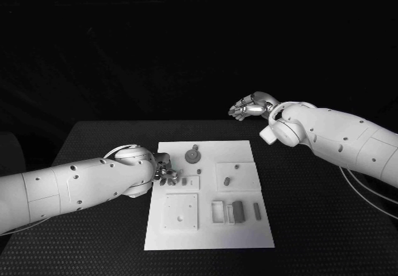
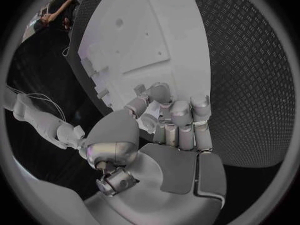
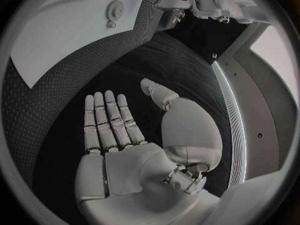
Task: Assemble the parts on the task board
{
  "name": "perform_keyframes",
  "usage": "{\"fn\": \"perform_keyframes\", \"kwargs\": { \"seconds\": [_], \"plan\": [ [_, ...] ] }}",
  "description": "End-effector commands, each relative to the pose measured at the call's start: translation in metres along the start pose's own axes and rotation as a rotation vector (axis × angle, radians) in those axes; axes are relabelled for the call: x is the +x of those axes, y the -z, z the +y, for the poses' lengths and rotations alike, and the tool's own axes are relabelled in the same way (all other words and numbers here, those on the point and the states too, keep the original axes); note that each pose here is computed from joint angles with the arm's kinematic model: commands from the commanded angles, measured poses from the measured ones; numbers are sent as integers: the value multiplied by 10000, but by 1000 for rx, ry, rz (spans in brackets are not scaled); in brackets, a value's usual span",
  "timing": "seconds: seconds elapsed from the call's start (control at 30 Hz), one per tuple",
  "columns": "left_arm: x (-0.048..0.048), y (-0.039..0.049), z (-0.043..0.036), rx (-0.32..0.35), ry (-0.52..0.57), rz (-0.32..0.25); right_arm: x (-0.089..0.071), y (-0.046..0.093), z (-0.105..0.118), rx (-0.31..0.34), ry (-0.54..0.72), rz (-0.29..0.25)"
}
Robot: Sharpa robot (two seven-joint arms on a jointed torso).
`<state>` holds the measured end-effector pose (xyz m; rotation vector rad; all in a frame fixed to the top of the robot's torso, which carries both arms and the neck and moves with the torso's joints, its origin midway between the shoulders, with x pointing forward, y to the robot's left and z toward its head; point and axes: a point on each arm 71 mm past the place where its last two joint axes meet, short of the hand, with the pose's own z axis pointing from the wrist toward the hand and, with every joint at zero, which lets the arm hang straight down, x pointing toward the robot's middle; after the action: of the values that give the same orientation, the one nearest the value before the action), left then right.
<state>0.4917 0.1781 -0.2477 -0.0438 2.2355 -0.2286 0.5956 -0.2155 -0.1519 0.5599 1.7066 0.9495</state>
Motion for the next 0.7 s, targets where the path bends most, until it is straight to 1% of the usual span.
{"fn": "perform_keyframes", "kwargs": {
  "seconds": [0.03,0.23,0.7],
  "plan": [
    [125,-6,-17,8,-23,62,11,2,7,-11,-2,15],
    [120,-7,15,-3,-21,62,8,3,5,-11,-2,14],
    [119,-5,31,-12,-21,63,7,5,3,-11,-3,15]
  ]
}}
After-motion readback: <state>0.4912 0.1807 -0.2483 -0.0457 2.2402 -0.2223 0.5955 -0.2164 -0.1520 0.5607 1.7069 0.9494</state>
